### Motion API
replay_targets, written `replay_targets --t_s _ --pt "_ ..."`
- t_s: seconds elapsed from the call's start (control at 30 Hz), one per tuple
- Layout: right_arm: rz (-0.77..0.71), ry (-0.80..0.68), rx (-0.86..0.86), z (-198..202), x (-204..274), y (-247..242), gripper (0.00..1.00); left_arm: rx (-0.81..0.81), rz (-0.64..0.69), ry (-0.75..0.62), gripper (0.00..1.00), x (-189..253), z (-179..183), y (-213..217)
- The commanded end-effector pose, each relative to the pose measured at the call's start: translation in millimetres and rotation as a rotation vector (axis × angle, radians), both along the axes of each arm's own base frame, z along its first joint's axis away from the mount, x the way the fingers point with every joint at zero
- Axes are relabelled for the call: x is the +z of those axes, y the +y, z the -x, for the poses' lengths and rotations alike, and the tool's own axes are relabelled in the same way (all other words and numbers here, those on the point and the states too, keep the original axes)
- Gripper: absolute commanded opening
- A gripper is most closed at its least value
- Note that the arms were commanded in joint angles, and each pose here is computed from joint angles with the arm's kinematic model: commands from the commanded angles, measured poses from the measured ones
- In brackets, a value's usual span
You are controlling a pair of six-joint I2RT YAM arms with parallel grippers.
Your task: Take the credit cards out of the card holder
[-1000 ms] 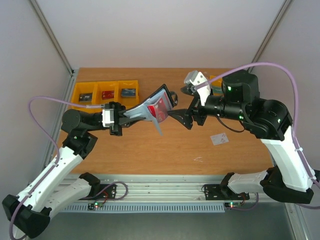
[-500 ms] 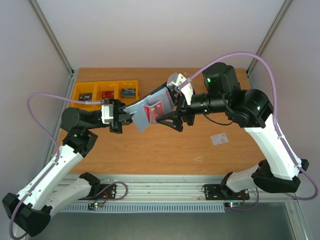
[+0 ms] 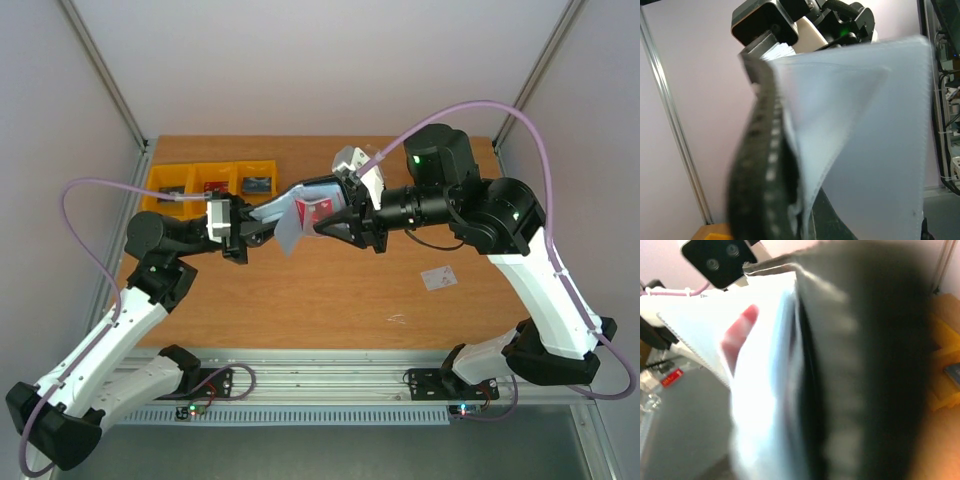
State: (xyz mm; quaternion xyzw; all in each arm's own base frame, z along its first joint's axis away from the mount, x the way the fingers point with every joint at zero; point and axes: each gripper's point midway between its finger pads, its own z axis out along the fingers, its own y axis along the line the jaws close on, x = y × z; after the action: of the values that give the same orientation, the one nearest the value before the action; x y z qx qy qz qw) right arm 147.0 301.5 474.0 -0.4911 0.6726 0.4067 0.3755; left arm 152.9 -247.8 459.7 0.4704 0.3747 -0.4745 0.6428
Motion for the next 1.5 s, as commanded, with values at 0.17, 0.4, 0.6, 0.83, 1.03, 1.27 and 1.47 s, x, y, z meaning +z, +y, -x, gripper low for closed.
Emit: replay_targets --t_s 0.17,0.4,0.6,0.83,1.03,1.27,1.47 --pt "0.035 0.017 -0.259 -38.7 -3.4 -11.9 0.01 0.083 0.068 0.071 0.09 17.2 -9.0 7.9" --pt "0.192 0.122 -0.669 -87.0 -41.7 -50.6 0.01 0.415 0.087 0.359 0.68 -33.1 -69.6 29.7" --pt "0.430 0.187 -1.020 -112.6 -83.9 -99.0 0.01 0.543 0.069 0.422 0.71 -56.3 -89.0 40.3" --pt "0.590 0.180 -1.033 -124.1 -107.2 -78.8 0.01 0.132 -0.068 0.246 0.53 -50.3 -18.7 5.7" --pt "0.539 0.172 -0.814 -112.9 -105.6 -32.1 0.01 0.099 -0.087 0.375 0.39 -60.3 -26.6 -6.2" --pt "0.312 0.203 -0.354 -63.2 -74.8 25.5 0.01 0.162 -0.076 0.474 0.35 -75.2 -49.9 -10.1" --pt "0.174 0.127 -0.083 -17.5 -48.6 28.0 0.01 0.130 -0.073 0.461 0.31 -75.4 -35.7 -5.9"
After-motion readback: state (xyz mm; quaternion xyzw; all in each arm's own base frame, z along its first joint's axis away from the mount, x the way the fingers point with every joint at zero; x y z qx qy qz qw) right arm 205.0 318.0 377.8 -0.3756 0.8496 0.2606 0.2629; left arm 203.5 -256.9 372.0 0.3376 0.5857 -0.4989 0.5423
